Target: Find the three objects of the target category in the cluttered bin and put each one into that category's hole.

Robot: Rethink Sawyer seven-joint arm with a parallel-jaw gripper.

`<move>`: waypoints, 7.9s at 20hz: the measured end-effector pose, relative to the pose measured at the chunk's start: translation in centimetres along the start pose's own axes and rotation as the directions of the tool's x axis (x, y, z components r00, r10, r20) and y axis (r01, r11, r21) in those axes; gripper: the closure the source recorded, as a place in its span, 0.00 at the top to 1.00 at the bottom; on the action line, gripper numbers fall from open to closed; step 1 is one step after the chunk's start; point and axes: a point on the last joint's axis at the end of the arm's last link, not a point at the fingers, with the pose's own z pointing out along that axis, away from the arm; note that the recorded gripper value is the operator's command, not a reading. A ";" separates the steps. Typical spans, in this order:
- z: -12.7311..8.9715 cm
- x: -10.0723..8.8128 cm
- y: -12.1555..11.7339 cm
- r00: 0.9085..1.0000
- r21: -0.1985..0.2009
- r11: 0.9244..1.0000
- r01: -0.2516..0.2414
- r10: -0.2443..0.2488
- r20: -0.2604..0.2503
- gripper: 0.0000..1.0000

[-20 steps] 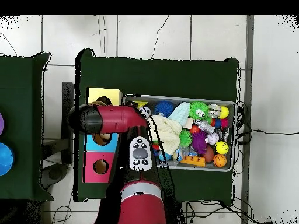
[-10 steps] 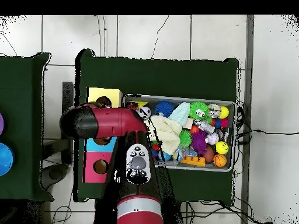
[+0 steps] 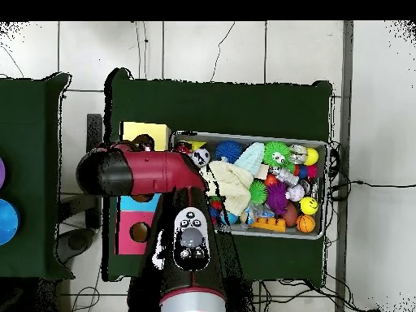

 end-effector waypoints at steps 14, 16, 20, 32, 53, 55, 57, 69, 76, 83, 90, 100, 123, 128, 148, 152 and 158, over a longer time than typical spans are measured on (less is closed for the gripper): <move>-2.0 0.0 -4.4 0.998 0.016 0.998 -0.062 0.062 -0.002 0.00; -2.3 -0.1 -5.9 0.997 0.022 0.996 -0.082 0.082 -0.003 0.00; -2.5 0.1 -8.6 0.994 0.038 0.993 -0.108 0.109 -0.007 0.00; -2.3 0.6 -14.6 0.995 0.094 0.990 -0.101 0.102 -0.006 0.00; 1.9 4.8 -22.6 0.996 0.102 0.991 -0.091 0.091 0.003 0.00; 2.4 5.2 -22.4 0.997 0.099 0.992 -0.083 0.083 0.001 0.00; 3.2 5.6 -22.1 0.997 0.094 0.993 -0.072 0.073 -0.005 0.00; 7.1 8.8 -19.8 0.996 0.068 0.997 -0.024 0.030 -0.079 0.00; 9.1 10.1 -19.6 0.994 0.058 0.998 -0.014 0.020 -0.111 0.00; 9.9 9.9 -19.0 0.994 0.040 0.999 -0.015 0.019 -0.111 0.00; 9.5 9.2 -19.8 0.994 0.030 0.999 -0.036 0.038 -0.098 0.00; 7.7 8.1 -25.0 0.983 0.029 0.993 -0.115 0.118 -0.143 0.00; 3.0 1.8 -33.5 0.996 0.157 0.987 -0.012 0.026 -0.086 0.00; 2.5 0.6 -34.0 0.998 0.178 0.984 0.015 -0.005 -0.058 0.00; 1.4 -0.9 -32.4 0.999 0.144 0.989 0.016 -0.012 -0.029 0.00; 0.2 -0.6 -30.0 0.999 0.110 0.994 0.007 -0.002 -0.046 0.00; -2.7 -0.4 -24.0 0.996 0.074 0.997 0.033 -0.026 -0.085 0.00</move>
